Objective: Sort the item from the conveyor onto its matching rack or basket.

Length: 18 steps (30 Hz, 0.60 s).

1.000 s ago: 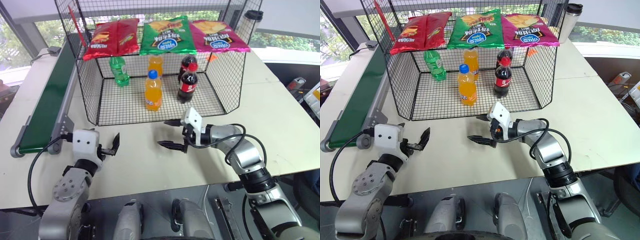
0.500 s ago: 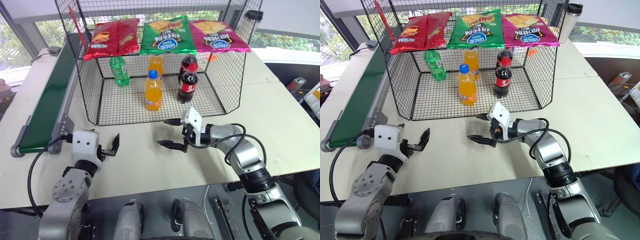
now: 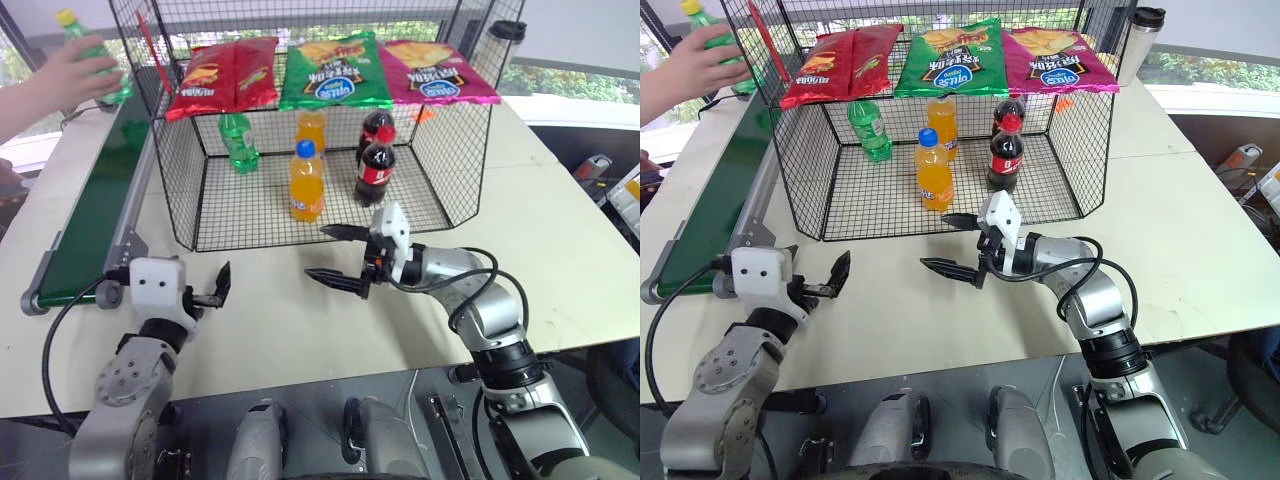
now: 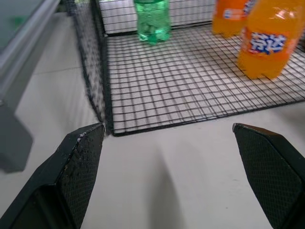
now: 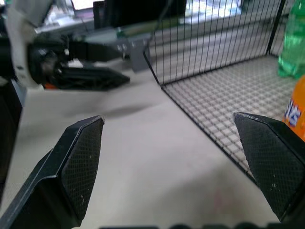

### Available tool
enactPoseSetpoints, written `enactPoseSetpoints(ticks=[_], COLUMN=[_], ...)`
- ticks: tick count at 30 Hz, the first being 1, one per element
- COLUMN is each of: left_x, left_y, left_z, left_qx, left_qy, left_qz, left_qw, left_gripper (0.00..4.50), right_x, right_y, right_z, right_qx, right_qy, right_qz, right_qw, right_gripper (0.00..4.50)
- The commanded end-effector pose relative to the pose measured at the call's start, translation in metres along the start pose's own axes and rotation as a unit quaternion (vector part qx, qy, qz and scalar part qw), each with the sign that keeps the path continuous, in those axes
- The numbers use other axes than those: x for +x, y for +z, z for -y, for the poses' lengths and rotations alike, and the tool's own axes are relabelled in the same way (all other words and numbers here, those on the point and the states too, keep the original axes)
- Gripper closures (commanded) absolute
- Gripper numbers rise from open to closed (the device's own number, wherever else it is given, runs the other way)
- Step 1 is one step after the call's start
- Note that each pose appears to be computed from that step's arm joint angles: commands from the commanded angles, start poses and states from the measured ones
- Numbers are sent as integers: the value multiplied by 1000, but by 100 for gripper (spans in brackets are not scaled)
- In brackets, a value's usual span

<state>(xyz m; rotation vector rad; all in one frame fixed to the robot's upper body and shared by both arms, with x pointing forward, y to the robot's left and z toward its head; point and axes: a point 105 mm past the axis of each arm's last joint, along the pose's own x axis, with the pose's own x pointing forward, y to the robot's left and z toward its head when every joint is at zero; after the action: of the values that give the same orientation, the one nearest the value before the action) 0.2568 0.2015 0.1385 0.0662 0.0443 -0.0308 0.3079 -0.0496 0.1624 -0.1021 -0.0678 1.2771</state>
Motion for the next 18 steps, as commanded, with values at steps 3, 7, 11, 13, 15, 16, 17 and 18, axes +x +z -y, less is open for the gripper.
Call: enactPoseSetpoints(ticks=[3, 7, 11, 13, 15, 16, 17, 18], left_x=[-6, -9, -14, -15, -17, -18, -18, -19], left_y=[19, 27, 34, 37, 43, 45, 47, 49], left_z=[-15, -26, -41, -47, -55, -58, -60, -63], left_qx=[-4, -15, -24, -23, -24, -25, -26, -27], left_qy=[36, 65, 103, 116, 136, 142, 148, 155], left_qz=[29, 42, 55, 60, 72, 76, 79, 82], left_qw=[999, 997, 993, 991, 988, 987, 986, 984], left_gripper=[5, 5, 5, 5, 5, 5, 5, 5], right_x=[2, 2, 2, 3, 3, 3, 3, 3], right_y=[18, 11, 6, 5, 3, 3, 3, 2], right_z=[-15, -19, -19, -19, -18, -18, -18, -17], right_qx=[-48, -71, -78, -79, -80, -81, -81, -81], right_qy=[37, 55, 60, 61, 63, 63, 64, 64], right_qz=[27, 11, 3, 1, -2, -3, -3, -4], right_qw=[998, 996, 995, 995, 995, 995, 995, 995], right_gripper=[0, 0, 0, 0, 0, 0, 0, 0])
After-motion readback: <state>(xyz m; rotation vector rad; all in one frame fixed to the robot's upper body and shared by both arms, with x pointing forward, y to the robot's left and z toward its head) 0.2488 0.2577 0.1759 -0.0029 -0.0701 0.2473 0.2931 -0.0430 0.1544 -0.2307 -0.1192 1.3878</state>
